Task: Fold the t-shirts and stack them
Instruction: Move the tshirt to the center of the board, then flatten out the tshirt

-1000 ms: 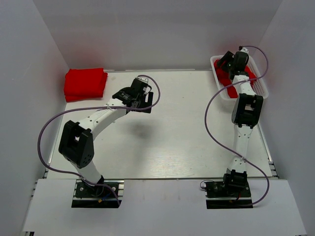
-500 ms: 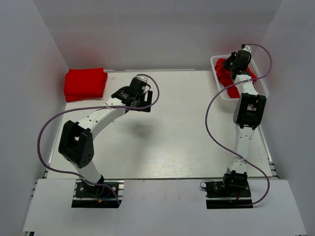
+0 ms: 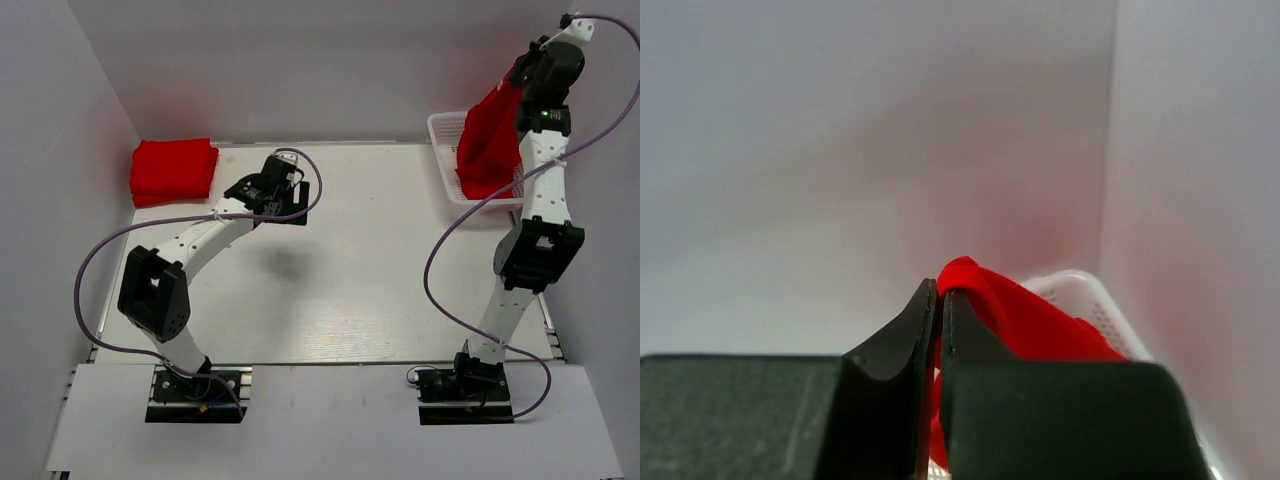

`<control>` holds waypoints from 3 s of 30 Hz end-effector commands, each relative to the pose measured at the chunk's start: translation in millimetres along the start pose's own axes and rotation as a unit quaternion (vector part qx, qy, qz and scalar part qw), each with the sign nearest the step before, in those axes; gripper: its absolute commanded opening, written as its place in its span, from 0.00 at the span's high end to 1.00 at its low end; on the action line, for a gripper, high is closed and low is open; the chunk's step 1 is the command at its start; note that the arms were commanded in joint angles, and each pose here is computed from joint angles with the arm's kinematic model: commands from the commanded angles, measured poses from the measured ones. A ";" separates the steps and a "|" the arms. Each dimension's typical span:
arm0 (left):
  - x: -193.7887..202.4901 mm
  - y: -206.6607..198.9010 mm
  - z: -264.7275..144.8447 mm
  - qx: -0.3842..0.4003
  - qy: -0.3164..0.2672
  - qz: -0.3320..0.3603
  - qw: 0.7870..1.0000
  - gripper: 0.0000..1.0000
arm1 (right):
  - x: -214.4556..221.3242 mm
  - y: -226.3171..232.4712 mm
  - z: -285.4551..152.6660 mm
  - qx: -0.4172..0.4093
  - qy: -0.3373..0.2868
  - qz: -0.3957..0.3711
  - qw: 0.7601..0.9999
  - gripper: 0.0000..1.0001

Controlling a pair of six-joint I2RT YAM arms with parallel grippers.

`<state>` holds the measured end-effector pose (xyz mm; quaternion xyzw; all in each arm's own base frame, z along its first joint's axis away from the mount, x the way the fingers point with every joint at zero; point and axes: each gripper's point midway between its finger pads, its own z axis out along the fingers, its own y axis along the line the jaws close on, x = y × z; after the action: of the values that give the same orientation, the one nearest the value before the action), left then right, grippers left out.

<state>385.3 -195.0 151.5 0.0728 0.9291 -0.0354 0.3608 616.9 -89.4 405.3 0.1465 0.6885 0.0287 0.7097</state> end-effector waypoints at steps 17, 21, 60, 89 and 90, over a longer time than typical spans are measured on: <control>16.0 16.9 -50.7 0.033 -0.033 -0.072 0.996 0.00 | -224.1 184.6 -235.8 -0.411 -0.162 0.018 0.897 1.00; 16.3 22.9 -62.5 0.035 -0.048 -0.084 0.995 0.00 | -238.4 217.9 -284.0 -0.522 -0.158 0.050 0.836 1.00; 49.8 77.3 -94.2 -0.082 -0.021 -0.141 0.986 0.00 | 328.6 212.8 -342.7 -0.420 0.431 -0.020 0.798 0.15; 22.5 44.3 -113.9 0.026 -0.041 -0.094 0.994 0.00 | 171.8 127.0 -326.9 -0.165 0.248 -0.052 0.953 0.10; 22.5 44.3 -113.9 0.026 -0.041 -0.094 0.994 0.00 | 171.5 126.9 -328.0 -0.165 0.249 -0.053 0.953 0.10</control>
<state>295.8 -130.2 192.5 -0.0152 0.9305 -0.0709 0.3591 319.8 132.8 258.0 -0.0309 0.8446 0.1458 0.5142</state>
